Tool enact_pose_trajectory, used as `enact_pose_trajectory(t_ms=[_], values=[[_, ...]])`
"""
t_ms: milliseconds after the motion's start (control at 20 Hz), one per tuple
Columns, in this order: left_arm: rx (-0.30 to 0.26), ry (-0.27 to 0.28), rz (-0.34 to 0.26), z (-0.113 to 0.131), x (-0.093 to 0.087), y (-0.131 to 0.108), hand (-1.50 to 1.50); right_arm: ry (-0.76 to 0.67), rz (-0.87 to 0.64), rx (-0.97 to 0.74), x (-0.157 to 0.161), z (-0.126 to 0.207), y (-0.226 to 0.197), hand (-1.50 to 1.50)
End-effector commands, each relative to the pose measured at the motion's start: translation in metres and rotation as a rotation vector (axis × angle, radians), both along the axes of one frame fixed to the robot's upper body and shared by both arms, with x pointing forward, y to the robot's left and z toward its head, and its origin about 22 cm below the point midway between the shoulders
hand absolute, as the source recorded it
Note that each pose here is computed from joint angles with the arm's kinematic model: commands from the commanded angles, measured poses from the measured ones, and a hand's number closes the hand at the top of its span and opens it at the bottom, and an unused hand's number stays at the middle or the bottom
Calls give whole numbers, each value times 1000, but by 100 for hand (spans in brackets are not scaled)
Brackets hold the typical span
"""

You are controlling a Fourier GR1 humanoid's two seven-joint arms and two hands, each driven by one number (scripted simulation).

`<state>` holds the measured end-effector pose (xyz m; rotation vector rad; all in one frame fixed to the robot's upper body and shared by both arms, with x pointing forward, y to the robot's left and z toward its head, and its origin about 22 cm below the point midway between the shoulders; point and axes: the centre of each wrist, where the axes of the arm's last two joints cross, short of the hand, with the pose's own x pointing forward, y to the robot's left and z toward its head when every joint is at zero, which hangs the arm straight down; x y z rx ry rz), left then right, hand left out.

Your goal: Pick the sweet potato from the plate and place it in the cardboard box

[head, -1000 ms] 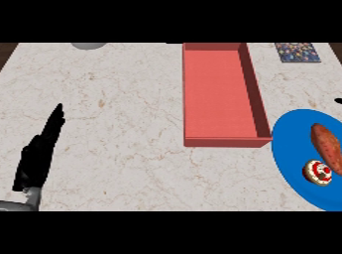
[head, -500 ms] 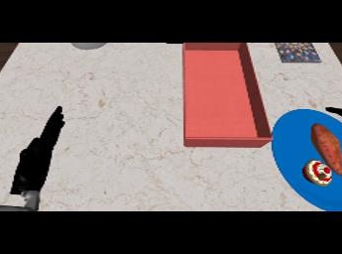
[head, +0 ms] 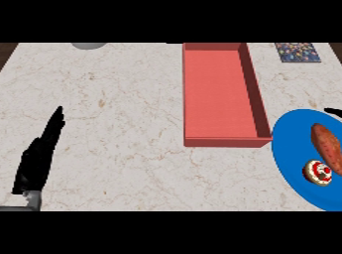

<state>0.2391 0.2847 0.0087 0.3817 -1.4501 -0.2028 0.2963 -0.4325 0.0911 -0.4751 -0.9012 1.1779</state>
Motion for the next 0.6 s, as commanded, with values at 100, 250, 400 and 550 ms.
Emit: enact_pose_trajectory(t_ms=[100,250,400,550], values=[[20,-1,11,3,1,4,0,-7,-13,7,-3,-13,-11,-150],[-5,7,6,9,-14,-12,0,-3,-13,3,-6,-29,-4,-150],[4,17,19,-10,7,10,0,4,-15,17,7,-31,19,-150],[8,-3,2,0,-7,-2,0,-10,-10,10,7,-32,14,-150]])
